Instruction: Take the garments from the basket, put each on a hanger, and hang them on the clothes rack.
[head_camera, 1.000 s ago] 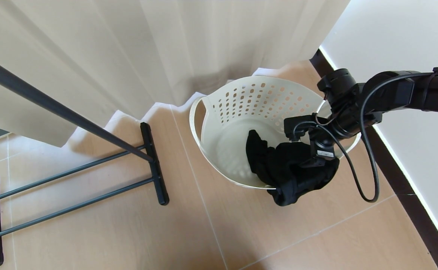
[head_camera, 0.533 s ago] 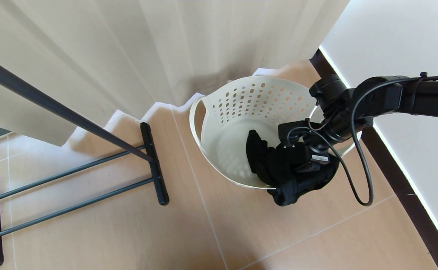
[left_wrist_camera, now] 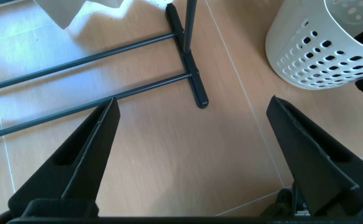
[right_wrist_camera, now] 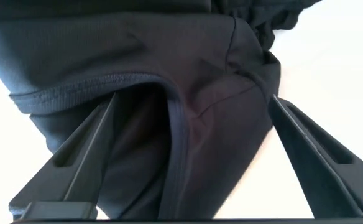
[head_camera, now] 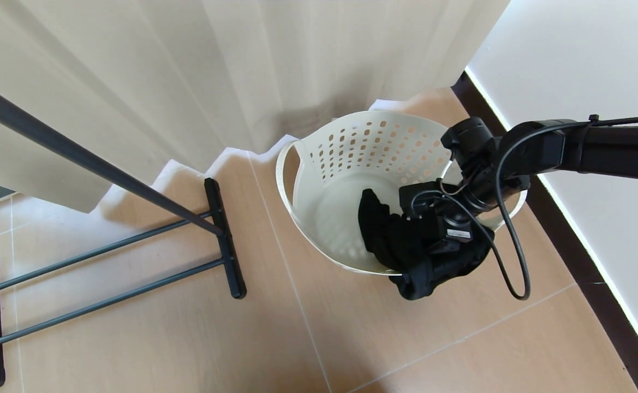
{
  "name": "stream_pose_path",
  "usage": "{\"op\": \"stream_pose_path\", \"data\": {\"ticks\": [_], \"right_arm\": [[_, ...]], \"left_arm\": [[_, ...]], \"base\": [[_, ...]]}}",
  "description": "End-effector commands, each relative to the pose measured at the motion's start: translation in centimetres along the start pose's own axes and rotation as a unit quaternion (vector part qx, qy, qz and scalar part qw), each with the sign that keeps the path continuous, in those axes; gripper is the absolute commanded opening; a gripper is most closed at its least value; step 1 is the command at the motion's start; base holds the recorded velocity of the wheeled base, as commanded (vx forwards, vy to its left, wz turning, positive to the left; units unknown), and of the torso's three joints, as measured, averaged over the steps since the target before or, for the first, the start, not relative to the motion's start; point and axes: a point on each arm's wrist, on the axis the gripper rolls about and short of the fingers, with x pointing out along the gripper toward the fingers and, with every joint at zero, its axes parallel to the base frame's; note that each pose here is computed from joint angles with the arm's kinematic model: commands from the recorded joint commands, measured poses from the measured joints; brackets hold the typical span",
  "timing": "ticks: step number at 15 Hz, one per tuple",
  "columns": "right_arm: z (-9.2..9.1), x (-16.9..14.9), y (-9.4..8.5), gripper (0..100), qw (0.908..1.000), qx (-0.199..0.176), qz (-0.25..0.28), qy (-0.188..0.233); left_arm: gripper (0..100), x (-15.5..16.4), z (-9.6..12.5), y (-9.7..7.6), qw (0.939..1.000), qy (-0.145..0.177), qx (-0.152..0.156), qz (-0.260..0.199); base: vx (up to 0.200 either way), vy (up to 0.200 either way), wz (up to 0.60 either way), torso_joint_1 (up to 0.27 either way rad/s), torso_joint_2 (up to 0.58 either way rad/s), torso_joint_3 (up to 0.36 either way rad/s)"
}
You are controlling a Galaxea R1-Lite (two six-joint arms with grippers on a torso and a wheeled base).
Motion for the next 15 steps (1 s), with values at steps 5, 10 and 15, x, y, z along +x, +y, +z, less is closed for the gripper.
{"op": "stream_pose_path", "data": {"ticks": [5, 10, 15], "right_arm": [[0.1, 1.3, -0.8, 100, 1.0, 0.002, -0.005, 0.005], [-0.1, 2.6, -0.8, 100, 0.9999, 0.004, 0.003, 0.009], [-0.3, 3.3, -1.0, 0, 0.9998, 0.008, 0.0, 0.016]], "left_arm": [[100, 0.0, 0.0, 0.0, 1.0, 0.001, 0.0, 0.001], [100, 0.0, 0.0, 0.0, 1.0, 0.001, 0.0, 0.001], [100, 0.0, 0.0, 0.0, 1.0, 0.001, 0.0, 0.001]], "base": [[0.0, 0.0, 0.0, 0.0, 0.0, 0.0], [0.0, 0.0, 0.0, 0.0, 0.0, 0.0], [0.0, 0.0, 0.0, 0.0, 0.0, 0.0]]}}
